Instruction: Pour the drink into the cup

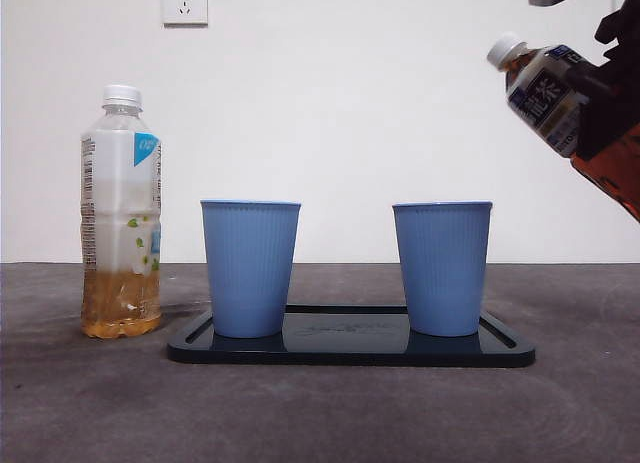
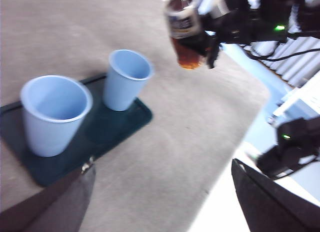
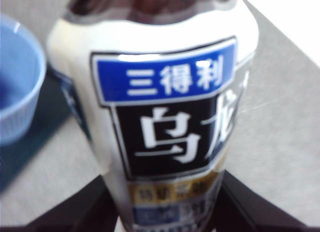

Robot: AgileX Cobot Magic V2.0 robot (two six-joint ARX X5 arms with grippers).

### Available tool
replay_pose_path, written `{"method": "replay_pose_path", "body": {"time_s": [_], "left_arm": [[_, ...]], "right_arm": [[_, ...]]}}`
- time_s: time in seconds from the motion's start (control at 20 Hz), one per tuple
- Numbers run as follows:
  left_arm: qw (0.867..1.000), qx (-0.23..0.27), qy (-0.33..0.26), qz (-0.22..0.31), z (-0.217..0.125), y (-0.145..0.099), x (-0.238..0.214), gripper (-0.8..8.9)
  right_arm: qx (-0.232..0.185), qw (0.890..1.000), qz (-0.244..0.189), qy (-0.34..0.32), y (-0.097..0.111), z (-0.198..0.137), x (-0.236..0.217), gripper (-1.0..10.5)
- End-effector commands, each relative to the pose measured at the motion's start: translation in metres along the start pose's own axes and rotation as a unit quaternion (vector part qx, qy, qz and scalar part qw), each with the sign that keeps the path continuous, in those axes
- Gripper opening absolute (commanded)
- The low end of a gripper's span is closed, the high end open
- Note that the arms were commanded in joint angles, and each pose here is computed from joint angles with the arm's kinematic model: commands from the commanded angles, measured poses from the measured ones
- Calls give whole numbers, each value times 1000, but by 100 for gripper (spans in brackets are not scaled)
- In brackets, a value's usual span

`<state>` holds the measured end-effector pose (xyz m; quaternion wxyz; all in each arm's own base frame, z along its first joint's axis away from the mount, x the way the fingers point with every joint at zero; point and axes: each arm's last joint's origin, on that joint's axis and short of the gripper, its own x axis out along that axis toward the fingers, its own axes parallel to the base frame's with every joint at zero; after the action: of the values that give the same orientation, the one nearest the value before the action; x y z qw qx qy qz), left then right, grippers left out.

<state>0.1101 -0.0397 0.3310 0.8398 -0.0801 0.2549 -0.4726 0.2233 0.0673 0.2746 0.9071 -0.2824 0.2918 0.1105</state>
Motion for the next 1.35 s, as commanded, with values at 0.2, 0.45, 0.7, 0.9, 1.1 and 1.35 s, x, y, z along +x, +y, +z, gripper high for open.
{"method": "replay_pose_path", "body": {"time_s": [0.2, 0.45, 0.7, 0.9, 1.1, 1.35], "left_arm": [[1000, 18, 9, -21, 8, 1, 7, 439], [999, 24, 15, -33, 8, -1, 10, 439], [998, 28, 19, -43, 7, -4, 12, 439], [998, 31, 23, -51, 7, -6, 13, 439], [998, 33, 25, -56, 7, -7, 14, 439], [998, 33, 25, -56, 7, -7, 14, 439]], "right_arm": [[-140, 988, -62, 9, 10, 17, -8, 154], [-260, 958, -113, 54, 17, 19, -9, 154], [-352, 920, -141, 104, 26, 20, -1, 154], [-376, 908, -151, 109, 32, 24, 5, 154], [-390, 900, -157, 115, 36, 25, 8, 154], [-399, 895, -156, 121, 38, 25, 11, 154]]}}
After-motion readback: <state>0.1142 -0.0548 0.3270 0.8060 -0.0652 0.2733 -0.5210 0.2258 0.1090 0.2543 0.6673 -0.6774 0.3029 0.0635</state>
